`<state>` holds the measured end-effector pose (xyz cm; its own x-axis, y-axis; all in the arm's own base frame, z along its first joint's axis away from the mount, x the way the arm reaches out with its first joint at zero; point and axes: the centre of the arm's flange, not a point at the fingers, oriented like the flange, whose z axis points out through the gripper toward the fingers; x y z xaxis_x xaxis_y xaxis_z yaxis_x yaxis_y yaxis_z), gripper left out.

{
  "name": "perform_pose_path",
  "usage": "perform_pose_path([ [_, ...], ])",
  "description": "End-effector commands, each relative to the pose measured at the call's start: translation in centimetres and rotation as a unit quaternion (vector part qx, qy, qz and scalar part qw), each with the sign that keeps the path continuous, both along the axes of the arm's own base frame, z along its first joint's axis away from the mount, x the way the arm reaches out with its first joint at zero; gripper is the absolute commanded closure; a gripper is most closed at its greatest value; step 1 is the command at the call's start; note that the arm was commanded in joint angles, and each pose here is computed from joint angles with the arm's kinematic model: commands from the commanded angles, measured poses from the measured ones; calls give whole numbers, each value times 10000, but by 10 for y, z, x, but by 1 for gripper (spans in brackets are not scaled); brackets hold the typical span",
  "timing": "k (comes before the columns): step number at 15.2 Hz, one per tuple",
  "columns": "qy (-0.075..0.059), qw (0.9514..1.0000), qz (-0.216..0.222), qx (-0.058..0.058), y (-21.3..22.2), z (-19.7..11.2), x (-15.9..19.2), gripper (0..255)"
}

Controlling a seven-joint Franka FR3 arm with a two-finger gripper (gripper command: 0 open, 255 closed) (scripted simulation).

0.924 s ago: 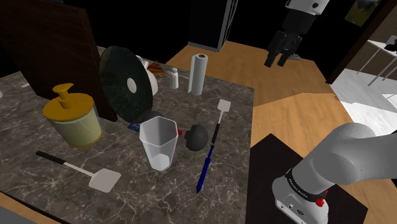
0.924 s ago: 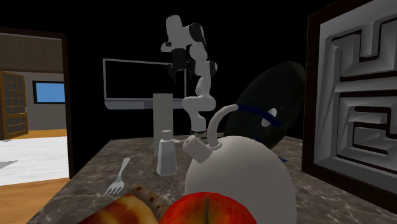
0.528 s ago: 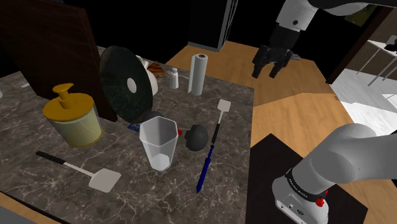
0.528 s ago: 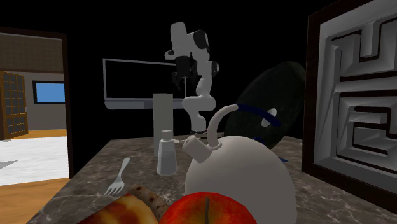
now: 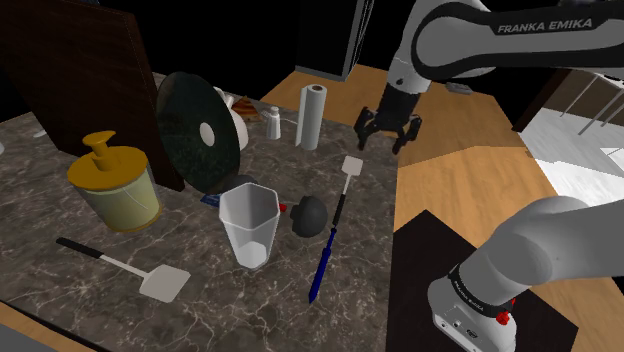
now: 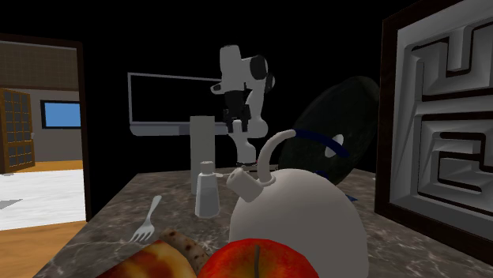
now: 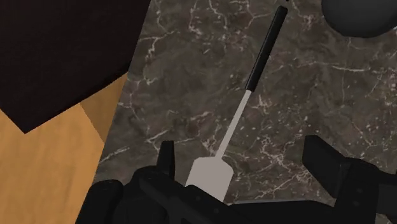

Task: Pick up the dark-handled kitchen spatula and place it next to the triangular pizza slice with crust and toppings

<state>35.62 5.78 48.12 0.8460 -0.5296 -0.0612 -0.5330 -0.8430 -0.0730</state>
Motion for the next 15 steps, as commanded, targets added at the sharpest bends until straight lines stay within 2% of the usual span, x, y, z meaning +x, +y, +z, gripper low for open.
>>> perform_pose_path([
  [1,57,9987,-500,-57,10,-23,9,0],
  [4,155,9927,-1187,-144,21,-59,25,0],
  [8,273,9788,-2013,-247,30,-103,45,0],
  [15,273,9788,-2013,-247,32,-140,44,0],
])
